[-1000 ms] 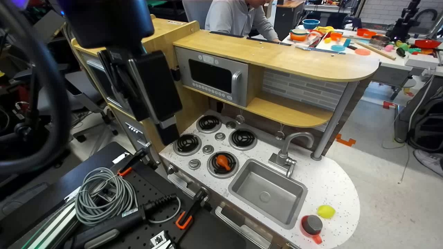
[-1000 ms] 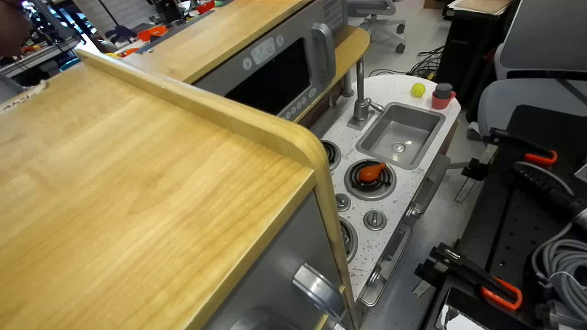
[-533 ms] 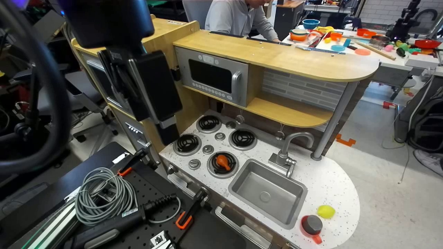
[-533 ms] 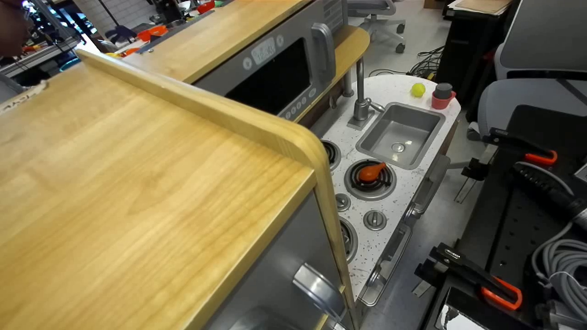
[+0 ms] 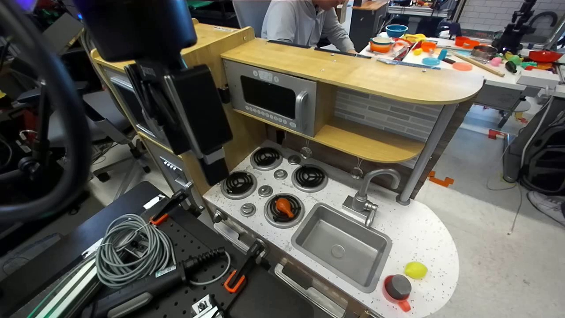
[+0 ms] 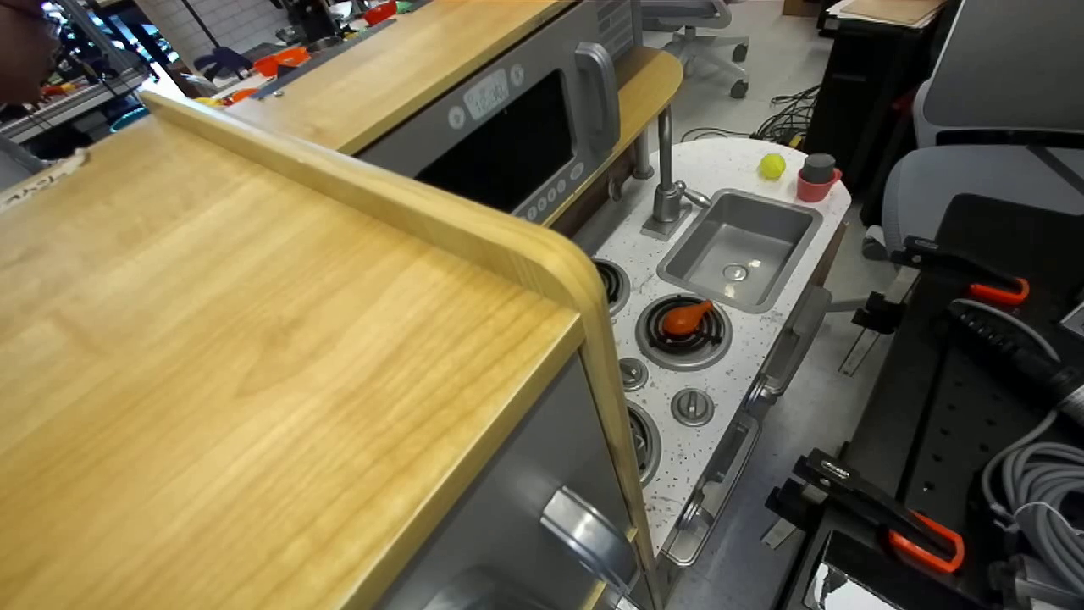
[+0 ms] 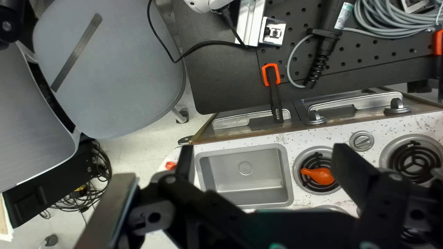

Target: Take the grey object out of the orange cup and put it on the counter

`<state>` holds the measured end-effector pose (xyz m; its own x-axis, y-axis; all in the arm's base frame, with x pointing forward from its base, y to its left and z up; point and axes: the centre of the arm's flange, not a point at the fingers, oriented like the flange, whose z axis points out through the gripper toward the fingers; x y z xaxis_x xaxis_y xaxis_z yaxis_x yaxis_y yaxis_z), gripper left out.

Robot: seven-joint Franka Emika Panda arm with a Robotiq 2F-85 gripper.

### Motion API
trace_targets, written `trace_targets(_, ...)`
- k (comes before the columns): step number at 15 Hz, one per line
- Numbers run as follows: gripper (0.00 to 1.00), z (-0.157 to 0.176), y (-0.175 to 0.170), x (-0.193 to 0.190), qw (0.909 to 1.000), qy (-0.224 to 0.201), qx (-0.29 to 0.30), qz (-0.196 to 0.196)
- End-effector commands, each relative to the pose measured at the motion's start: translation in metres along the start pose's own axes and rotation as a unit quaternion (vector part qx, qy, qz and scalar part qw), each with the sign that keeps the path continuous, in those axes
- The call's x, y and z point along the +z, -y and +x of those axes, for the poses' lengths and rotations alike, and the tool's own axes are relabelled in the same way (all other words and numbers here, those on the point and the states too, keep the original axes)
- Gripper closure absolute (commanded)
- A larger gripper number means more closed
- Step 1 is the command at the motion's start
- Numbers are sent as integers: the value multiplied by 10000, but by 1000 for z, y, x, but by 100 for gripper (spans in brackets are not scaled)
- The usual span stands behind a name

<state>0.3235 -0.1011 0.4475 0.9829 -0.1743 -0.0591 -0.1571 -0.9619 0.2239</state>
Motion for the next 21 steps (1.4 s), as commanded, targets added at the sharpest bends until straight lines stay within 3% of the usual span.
trace_targets(1, 0, 2, 0, 0, 9998, -165, -95, -25)
trace_targets(7, 0, 6, 3, 0, 9961, -149, -864, 42)
trace_targets(14, 0, 8, 6, 0, 9911, -250, -1290, 193)
trace_targets(15, 0, 53, -35, 36, 9906, -285, -1334, 101)
trace_targets(21, 0, 106, -110, 111, 9897, -267, -1353, 379)
